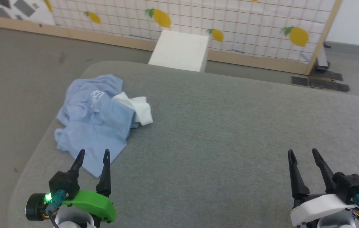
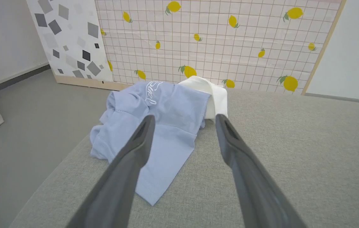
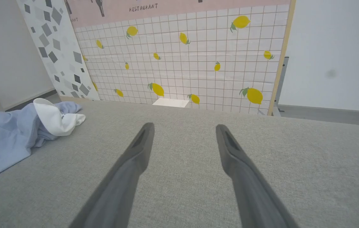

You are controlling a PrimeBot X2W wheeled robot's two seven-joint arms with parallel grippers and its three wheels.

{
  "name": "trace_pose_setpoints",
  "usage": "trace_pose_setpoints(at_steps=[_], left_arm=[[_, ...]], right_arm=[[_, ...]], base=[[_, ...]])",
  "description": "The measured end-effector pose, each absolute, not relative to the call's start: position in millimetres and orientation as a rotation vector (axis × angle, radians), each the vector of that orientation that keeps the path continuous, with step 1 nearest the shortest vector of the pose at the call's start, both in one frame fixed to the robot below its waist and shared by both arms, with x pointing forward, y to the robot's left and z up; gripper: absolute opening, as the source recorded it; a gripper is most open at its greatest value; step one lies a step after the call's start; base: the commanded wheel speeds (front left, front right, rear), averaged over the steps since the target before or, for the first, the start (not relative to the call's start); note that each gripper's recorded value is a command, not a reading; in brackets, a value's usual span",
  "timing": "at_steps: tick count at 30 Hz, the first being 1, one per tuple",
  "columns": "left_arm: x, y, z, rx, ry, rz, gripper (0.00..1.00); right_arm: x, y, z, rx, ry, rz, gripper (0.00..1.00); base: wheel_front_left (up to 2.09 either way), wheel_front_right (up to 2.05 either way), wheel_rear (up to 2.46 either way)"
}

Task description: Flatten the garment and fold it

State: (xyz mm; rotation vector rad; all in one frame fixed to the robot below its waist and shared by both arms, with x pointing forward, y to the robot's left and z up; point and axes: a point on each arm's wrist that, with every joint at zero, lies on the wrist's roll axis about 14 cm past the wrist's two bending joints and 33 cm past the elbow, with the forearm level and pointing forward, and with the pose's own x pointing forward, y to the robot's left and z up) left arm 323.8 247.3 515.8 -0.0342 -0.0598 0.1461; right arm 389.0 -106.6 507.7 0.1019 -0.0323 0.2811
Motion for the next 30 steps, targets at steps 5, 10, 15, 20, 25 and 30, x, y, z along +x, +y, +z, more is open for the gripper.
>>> trace_pose_setpoints(at_steps=[5, 10, 15, 20, 25, 30], left_arm=[[297.5, 277.3, 513.6, -0.028, -0.061, 0.245, 1.00], [274.5, 297.3, 512.5, -0.042, -0.067, 0.325, 1.00], [252.7, 313.1, 512.4, -0.043, -0.071, 0.392, 1.00], [228.0, 328.6, 511.7, -0.041, -0.075, 0.463, 1.00], [204.1, 341.9, 510.8, -0.036, -0.078, 0.527, 1.00], [183.8, 351.9, 509.2, -0.033, -0.075, 0.583, 1.00]], right_arm=[[395.9, -69.1, 502.6, 0.120, -0.018, 0.384, 1.00], [398.4, -40.6, 500.3, 0.131, -0.009, 0.461, 1.00], [398.9, -14.8, 498.6, 0.134, -0.002, 0.532, 1.00], [396.9, 14.0, 496.5, 0.139, 0.009, 0.612, 1.00], [392.7, 40.4, 494.0, 0.150, 0.020, 0.685, 1.00], [388.6, 60.3, 493.1, 0.159, 0.028, 0.740, 1.00]], base=[[0.00, 0.00, 0.00], [0.00, 0.00, 0.00], [0.00, 0.00, 0.00], [0.00, 0.00, 0.00], [0.00, 0.00, 0.00], [0.00, 0.00, 0.00]])
